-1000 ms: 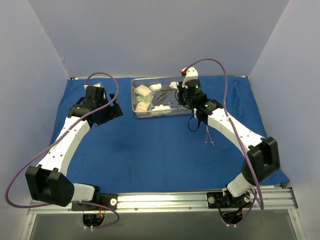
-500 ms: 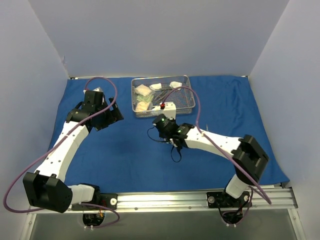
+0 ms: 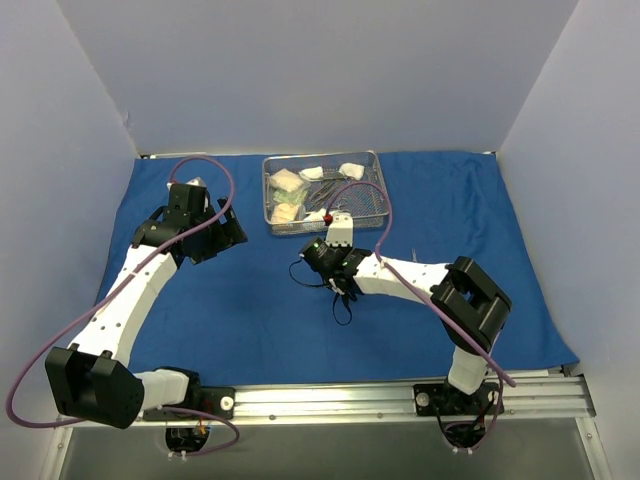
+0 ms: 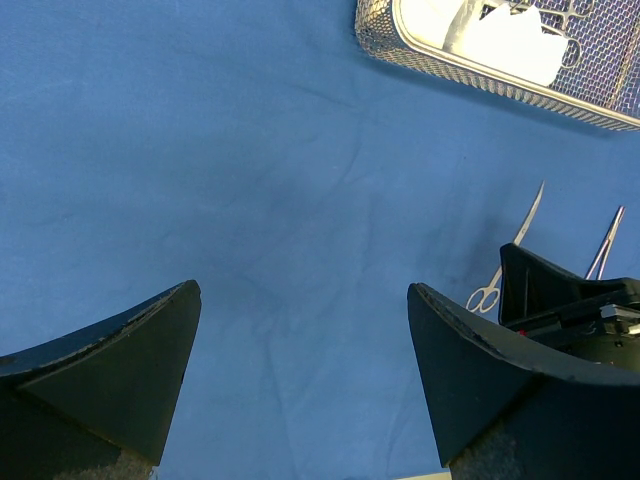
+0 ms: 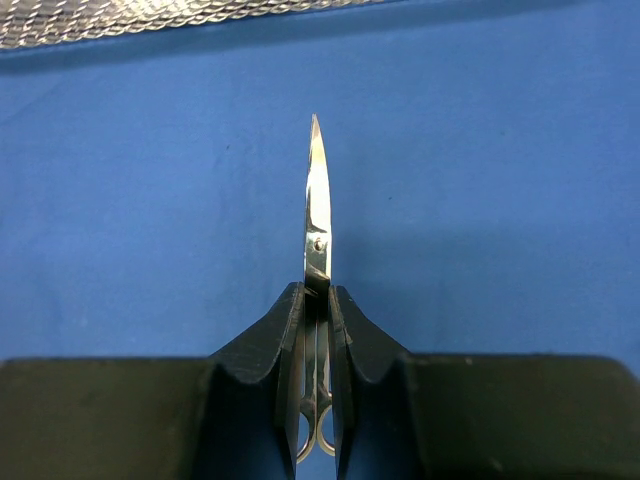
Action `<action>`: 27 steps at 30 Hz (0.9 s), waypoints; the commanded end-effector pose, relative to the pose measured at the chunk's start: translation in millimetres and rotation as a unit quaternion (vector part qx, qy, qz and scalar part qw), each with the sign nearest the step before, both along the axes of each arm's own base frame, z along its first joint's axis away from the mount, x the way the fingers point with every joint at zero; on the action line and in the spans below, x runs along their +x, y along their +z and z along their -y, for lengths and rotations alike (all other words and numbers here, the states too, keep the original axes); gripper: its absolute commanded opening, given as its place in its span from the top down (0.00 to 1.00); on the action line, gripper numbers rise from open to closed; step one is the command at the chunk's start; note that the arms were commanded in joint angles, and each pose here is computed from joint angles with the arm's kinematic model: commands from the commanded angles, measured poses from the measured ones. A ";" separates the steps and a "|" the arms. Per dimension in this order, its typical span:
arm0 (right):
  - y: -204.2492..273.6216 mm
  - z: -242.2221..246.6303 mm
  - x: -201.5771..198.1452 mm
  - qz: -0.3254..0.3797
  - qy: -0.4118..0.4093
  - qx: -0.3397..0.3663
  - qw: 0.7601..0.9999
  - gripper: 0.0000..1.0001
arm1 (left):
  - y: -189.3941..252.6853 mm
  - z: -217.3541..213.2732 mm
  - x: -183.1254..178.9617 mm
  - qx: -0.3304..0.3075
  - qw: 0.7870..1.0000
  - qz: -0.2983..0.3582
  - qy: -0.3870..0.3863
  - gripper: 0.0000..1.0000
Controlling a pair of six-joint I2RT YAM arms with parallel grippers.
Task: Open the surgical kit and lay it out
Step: Place the medical item in the surgical kit.
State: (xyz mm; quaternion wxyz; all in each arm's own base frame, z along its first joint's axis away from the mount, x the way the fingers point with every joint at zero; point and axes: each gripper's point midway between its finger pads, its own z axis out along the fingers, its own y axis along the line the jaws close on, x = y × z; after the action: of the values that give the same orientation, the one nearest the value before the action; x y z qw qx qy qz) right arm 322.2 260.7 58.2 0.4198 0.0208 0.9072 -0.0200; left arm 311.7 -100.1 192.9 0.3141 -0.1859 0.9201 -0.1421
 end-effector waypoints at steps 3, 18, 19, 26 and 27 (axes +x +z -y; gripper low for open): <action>-2.6 27.7 6.4 0.009 -0.037 -0.045 0.998 1.00 | 8.1 0.9 0.3 -0.006 1.000 0.010 -0.001 0.06; -8.5 47.1 6.4 -0.012 -0.011 -0.049 0.999 1.00 | 6.5 -0.5 1.0 -0.003 1.000 0.012 0.003 0.06; -9.9 46.9 6.0 -0.014 -0.013 -0.047 0.999 1.00 | 6.7 -0.4 1.4 -0.003 1.000 0.012 0.003 0.06; -19.5 38.1 -2.8 -0.026 -0.004 -0.041 0.999 1.00 | 5.2 -0.4 0.1 -0.003 1.000 0.010 0.002 0.06; -18.8 35.8 -2.2 -0.025 -0.002 -0.039 0.999 1.00 | 4.9 -0.4 0.1 -0.003 1.000 0.010 0.002 0.06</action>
State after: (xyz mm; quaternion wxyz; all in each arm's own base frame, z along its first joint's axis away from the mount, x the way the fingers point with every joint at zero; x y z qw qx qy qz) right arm 321.6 218.6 31.8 0.3882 0.0035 0.9192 -0.0661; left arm 311.7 -100.1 192.8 0.3142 -0.1860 0.9201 -0.1419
